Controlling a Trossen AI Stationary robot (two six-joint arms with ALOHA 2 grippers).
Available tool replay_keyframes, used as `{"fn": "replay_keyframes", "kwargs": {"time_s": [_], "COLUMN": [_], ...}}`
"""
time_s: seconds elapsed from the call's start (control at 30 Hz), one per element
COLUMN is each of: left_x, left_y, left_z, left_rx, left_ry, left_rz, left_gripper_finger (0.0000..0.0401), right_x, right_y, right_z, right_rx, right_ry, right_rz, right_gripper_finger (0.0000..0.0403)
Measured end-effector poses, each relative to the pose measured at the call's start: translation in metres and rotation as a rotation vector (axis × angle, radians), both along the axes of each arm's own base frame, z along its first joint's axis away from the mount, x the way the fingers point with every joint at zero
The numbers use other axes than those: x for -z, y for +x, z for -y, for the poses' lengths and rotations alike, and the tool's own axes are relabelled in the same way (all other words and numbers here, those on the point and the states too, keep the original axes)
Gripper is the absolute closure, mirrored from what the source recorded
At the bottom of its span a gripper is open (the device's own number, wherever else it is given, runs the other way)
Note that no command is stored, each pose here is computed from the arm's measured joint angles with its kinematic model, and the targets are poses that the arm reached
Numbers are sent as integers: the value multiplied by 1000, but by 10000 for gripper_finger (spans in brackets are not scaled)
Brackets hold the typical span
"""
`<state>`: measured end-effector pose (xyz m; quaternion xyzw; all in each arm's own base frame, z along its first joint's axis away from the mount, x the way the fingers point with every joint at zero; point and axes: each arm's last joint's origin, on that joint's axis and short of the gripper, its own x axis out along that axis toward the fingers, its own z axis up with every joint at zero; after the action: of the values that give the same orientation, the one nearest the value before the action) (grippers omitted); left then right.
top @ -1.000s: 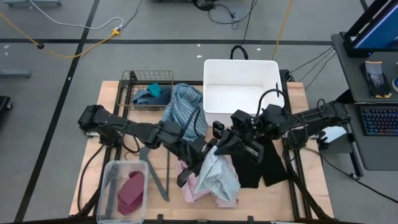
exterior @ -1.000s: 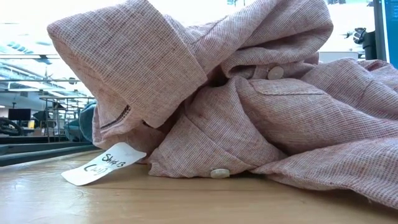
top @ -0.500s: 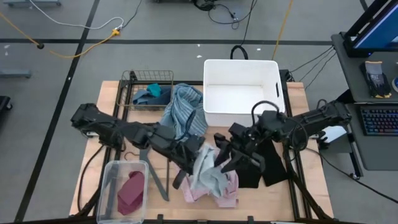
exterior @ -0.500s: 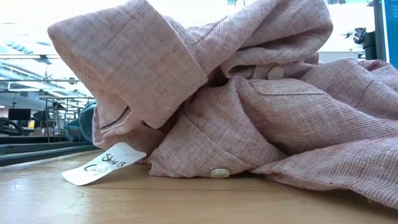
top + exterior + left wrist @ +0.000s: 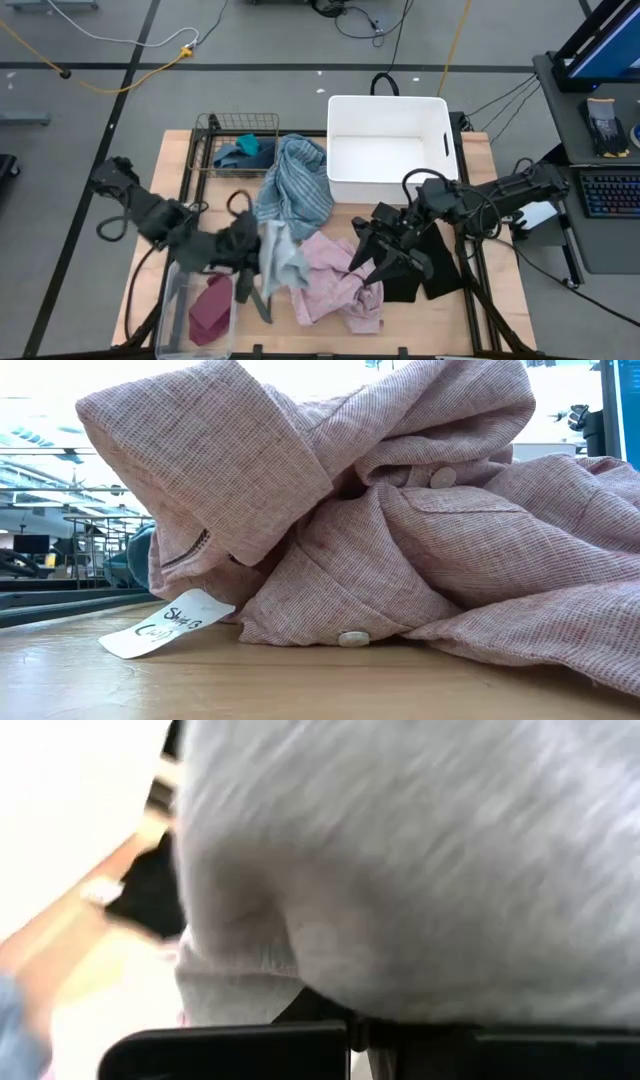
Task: Pick & Place Cloths
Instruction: Put the gray boxers into the transparent bin
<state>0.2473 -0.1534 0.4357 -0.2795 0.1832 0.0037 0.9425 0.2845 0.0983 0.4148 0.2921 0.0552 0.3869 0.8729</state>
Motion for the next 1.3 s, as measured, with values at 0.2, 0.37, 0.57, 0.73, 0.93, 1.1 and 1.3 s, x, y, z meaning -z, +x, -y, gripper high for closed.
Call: {"fn": "replay_keyframes", "kwargs": {"time_s": [0.2,0.37,0.57,0.73,0.93,1.1,1.3], "left_x": [10,17,24,34,41,46,54], "left_y": [-34,-60,-98,-129,-148,-147,-141], "left_z": [18,30,34,33,42,52,62], "left_rx": [-50,-59,-119,-219,-328,-356,-409], "left_ry": [-132,-245,-395,-508,-613,-622,-618], "left_rz": [-150,-279,-477,-763,-1013,-1026,-1013], "left_gripper_finger": [401,401,401,401,401,401,401], "right_x": [1,2,3,4,4,4,4], "right_y": [0,0,1,1,1,1,1], "right_z": [0,1,1,1,1,1,1], "right_rx": [-2,2,7,6,8,9,10], "right_ry": [-9,-23,-25,-23,-24,-26,-26], "right_rz": [-8,-11,-22,-32,-31,-27,-27], "right_gripper_finger": [200,197,200,197,199,196,195]}}
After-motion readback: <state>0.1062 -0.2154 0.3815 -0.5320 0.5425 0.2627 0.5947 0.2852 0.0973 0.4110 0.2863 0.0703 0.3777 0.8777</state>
